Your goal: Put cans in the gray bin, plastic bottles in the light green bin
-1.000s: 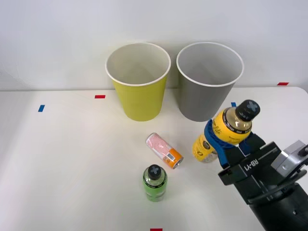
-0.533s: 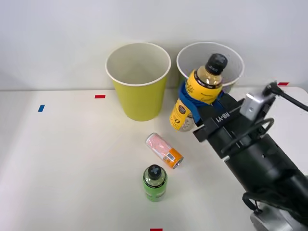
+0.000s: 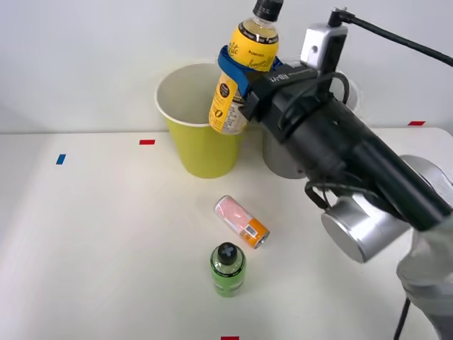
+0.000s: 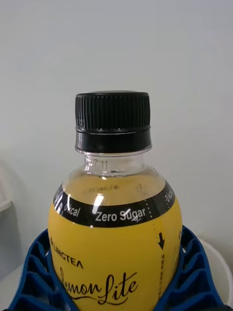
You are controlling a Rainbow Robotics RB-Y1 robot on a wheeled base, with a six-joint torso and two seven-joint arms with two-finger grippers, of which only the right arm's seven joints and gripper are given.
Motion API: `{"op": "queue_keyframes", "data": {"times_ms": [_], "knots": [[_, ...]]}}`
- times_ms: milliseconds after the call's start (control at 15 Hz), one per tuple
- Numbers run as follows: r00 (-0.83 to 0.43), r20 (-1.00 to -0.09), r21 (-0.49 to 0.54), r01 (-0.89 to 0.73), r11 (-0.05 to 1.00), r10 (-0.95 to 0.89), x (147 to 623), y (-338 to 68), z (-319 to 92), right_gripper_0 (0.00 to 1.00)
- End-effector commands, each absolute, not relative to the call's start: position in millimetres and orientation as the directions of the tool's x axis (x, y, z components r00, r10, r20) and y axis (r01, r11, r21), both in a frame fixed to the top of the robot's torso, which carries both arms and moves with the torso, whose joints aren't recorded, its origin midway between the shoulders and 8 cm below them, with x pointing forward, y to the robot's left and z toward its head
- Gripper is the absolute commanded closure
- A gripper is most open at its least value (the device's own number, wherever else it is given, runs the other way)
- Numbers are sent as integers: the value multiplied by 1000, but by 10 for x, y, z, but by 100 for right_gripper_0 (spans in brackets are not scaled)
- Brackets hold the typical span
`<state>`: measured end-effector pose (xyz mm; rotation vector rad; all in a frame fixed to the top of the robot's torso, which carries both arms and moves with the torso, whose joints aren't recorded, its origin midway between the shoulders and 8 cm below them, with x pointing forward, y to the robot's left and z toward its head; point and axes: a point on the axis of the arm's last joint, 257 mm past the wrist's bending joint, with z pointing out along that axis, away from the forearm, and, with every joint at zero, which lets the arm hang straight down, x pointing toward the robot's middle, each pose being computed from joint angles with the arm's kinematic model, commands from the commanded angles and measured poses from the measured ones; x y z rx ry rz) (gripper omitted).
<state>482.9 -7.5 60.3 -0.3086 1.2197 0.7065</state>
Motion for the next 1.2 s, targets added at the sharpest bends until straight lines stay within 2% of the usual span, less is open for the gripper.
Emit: {"op": "queue_keyframes", "data": {"times_ms": [67, 533, 933, 1067, 1133, 1200], "knots": [[180, -920, 158, -643, 749, 349, 5251, 171, 702, 100], [200, -933, 115, -621, 775, 298, 5893, 532, 644, 100], [221, -932, 92, -622, 777, 287, 6019, 634, 559, 100], [221, -931, 93, -625, 775, 290, 6014, 649, 582, 90], [219, -932, 94, -623, 777, 288, 6020, 639, 569, 69], [217, -932, 96, -624, 776, 290, 6017, 651, 568, 41]]}}
